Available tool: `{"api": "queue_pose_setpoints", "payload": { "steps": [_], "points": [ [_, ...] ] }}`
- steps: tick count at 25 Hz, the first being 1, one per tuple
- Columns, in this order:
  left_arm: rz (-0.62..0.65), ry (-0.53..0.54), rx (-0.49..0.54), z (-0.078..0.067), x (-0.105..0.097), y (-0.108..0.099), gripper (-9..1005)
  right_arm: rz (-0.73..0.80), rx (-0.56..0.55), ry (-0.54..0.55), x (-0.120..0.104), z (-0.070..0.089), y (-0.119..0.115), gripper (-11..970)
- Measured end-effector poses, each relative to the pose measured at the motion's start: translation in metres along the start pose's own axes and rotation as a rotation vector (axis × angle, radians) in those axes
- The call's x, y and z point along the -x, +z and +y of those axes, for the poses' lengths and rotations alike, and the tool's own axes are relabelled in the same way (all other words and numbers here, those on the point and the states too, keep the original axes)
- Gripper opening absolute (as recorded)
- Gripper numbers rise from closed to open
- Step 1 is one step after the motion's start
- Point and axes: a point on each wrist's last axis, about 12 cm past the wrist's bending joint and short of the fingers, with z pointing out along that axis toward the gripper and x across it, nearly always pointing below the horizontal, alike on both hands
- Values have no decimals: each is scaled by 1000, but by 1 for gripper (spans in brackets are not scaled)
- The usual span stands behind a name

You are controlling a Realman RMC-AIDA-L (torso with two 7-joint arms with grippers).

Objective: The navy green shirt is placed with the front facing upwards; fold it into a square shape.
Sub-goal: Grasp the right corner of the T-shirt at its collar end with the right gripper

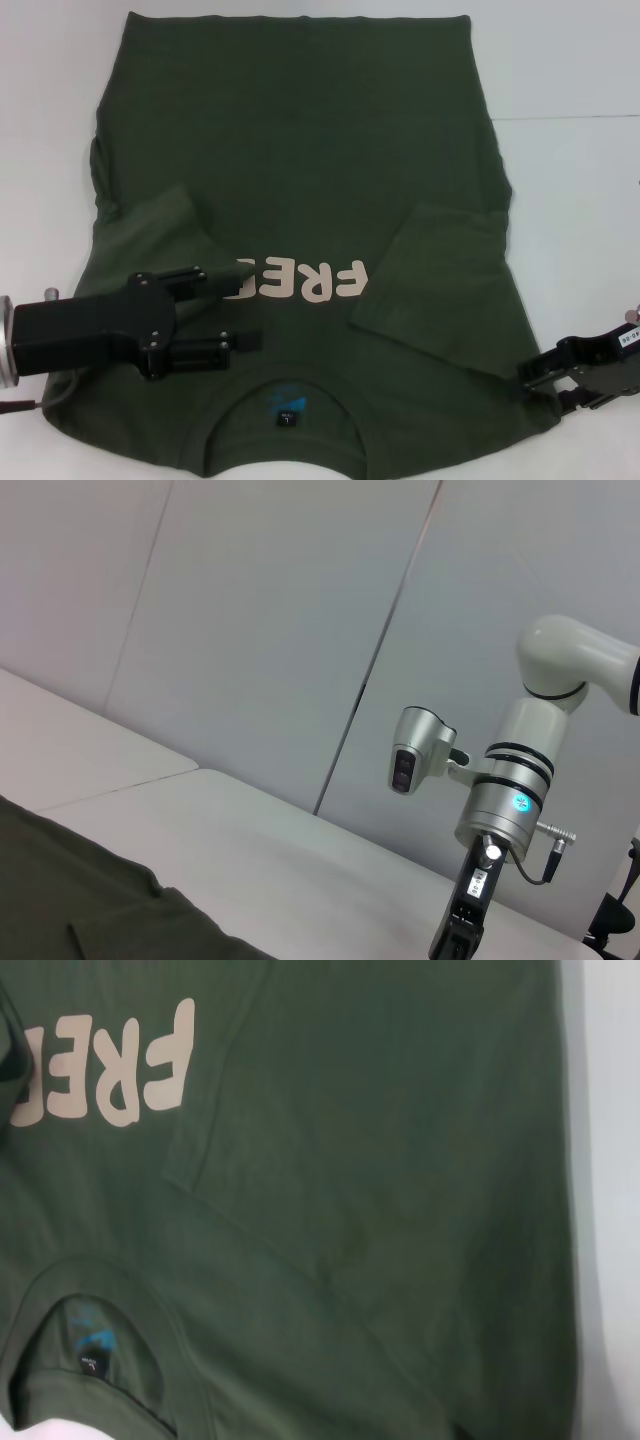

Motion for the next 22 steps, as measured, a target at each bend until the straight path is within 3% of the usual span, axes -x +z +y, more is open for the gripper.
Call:
{"api": "queue_pose_setpoints", "payload": {
  "steps": [3, 22],
  "points": [
    [0, 0, 0, 0, 0, 0, 830, -1, 0, 3, 0, 0, 0, 750],
    [0, 2, -3, 0, 1, 1, 829, -15, -39, 14, 2, -8, -11, 702]
  ]
}}
